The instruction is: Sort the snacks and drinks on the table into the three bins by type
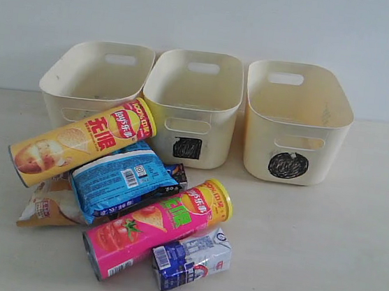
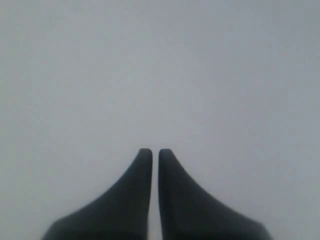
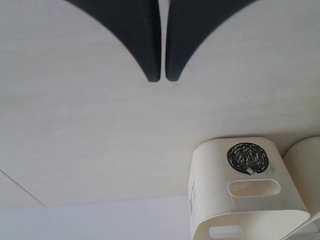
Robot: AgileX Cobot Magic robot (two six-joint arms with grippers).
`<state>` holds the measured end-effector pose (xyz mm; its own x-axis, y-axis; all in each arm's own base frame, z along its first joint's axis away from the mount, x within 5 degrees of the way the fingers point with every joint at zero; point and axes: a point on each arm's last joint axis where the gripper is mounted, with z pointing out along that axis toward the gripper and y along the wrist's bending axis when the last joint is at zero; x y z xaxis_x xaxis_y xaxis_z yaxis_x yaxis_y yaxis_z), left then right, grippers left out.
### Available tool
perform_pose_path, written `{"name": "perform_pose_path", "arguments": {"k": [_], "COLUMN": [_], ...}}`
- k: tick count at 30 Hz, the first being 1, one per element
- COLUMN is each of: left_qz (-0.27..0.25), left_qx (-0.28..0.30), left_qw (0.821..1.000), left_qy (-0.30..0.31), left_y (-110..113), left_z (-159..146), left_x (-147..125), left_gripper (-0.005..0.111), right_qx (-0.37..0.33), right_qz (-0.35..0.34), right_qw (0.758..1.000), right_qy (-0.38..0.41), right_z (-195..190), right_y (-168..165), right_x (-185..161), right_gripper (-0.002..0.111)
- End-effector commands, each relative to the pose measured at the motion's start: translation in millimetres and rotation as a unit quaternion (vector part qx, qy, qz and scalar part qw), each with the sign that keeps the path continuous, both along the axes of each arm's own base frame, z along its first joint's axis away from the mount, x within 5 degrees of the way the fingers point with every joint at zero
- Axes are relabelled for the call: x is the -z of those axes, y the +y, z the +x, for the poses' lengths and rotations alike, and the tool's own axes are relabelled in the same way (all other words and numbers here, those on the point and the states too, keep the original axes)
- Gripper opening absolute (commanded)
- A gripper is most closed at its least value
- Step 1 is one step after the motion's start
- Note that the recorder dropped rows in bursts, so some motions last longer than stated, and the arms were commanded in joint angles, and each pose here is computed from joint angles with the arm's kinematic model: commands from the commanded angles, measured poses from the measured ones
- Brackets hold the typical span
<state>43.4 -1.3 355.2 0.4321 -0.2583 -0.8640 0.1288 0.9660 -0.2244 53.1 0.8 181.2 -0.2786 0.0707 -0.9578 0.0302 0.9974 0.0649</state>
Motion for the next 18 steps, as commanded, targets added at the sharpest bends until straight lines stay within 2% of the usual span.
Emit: {"name": "perform_pose_path", "arguments": {"k": [1,4,7,10,18], "left_qz": [0.078,0.124,0.160,0.177,0.169], "left_qx": [-0.062,-0.079,-0.049,0.002,0.129], "left_qw": [0.980,0.941,0.894,0.865,0.815], "left_qy": [0.172,0.304,0.416,0.470,0.540], "left_y": [6.6,10.8,8.0,0.8,-18.8], "left_z": [31.9,63.5,90.9,115.1,162.5], "left_x": [-28.9,-37.4,-35.7,-33.6,-17.8], "left_gripper": [0.004,0.004,0.004,0.004,0.004], "right_qx": [-0.001,-0.001,-0.001,-0.001,-0.001], "right_qz": [-0.005,-0.005,-0.005,-0.005,-0.005], "right_qw": [1.000,1.000,1.000,1.000,1.000], "right_qy": [-0.002,-0.002,-0.002,-0.002,-0.002], "right_z": [-0.1,-0.1,-0.1,-0.1,-0.1], "right_y": [-0.1,-0.1,-0.1,-0.1,-0.1], "right_x": [1.0,1.0,1.0,1.0,1.0], "right_gripper": [0.001,0.001,0.001,0.001,0.001]}}
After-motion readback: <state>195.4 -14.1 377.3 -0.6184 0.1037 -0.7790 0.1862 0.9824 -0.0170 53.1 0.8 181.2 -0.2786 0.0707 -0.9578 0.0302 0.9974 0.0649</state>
